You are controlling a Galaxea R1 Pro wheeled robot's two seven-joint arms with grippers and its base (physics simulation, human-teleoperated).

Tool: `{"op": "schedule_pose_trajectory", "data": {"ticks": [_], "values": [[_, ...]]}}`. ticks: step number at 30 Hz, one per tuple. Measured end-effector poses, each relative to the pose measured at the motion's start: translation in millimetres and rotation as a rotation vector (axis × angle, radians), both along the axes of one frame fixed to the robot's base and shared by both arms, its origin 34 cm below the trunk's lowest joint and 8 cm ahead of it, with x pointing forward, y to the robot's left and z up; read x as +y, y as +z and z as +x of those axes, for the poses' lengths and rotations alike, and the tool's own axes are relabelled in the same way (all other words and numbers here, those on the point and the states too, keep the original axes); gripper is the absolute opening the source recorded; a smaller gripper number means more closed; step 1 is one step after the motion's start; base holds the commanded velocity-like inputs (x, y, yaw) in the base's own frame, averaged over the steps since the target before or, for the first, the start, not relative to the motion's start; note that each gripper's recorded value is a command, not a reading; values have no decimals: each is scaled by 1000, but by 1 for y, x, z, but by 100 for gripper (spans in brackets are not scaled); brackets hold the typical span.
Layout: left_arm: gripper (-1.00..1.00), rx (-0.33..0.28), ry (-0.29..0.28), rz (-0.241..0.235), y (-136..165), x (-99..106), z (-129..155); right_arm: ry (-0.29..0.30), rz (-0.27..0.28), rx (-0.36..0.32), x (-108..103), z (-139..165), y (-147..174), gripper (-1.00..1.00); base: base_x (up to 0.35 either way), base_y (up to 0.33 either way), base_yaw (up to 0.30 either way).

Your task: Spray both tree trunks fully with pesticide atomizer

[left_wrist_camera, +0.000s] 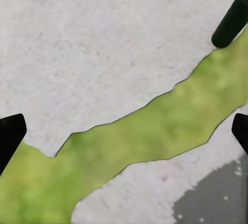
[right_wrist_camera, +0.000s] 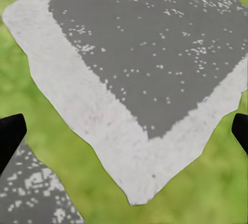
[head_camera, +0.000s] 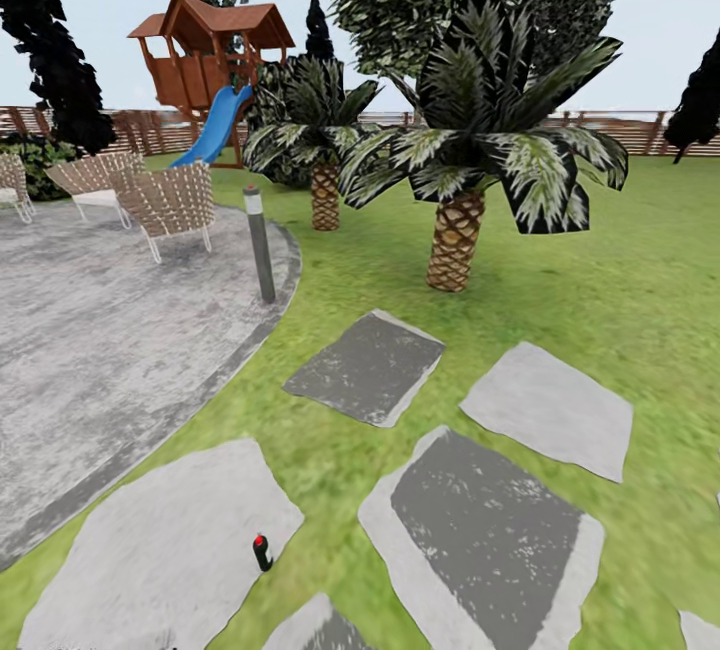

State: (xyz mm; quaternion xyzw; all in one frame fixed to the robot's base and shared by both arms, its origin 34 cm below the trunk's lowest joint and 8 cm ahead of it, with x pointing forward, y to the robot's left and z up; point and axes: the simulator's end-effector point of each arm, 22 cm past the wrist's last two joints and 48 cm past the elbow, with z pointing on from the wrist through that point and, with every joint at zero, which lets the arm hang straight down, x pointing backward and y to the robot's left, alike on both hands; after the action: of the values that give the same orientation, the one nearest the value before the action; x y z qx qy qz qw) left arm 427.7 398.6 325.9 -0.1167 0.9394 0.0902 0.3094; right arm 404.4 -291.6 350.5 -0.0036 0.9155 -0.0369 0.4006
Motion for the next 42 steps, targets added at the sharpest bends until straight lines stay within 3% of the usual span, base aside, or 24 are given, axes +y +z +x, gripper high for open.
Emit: {"op": "schedule_pose_trajectory", "data": {"ticks": [10,14,15,16,17,18,22,31,42], "values": [[100,-4,5,-3,0,-1,2,2,-2,4,-1,-1,-1,100,-5,-170,101],[100,-12,-4,-1,3,-1,10,9,0,-41,2,17,11,100,-18,-23,2],[100,-54,-16,17,23,11,49,14,-2,-155,3,70,47,100,0,0,0],[100,-116,-21,13,56,13,121,16,-4,-305,4,166,104,100,0,0,0],[100,-137,-24,9,72,12,151,14,-5,-363,3,215,135,100,0,0,0],[100,-110,-28,7,68,12,148,11,-4,-336,3,218,132,100,0,0,0],[100,-128,-52,3,87,3,183,4,-3,-318,2,255,149,100,0,0,0],[100,-144,-67,12,92,3,190,15,-7,-299,-1,261,148,100,76,-28,0],[100,-148,-60,10,92,4,190,13,-8,-274,-2,255,138,100,128,-246,0]]}}
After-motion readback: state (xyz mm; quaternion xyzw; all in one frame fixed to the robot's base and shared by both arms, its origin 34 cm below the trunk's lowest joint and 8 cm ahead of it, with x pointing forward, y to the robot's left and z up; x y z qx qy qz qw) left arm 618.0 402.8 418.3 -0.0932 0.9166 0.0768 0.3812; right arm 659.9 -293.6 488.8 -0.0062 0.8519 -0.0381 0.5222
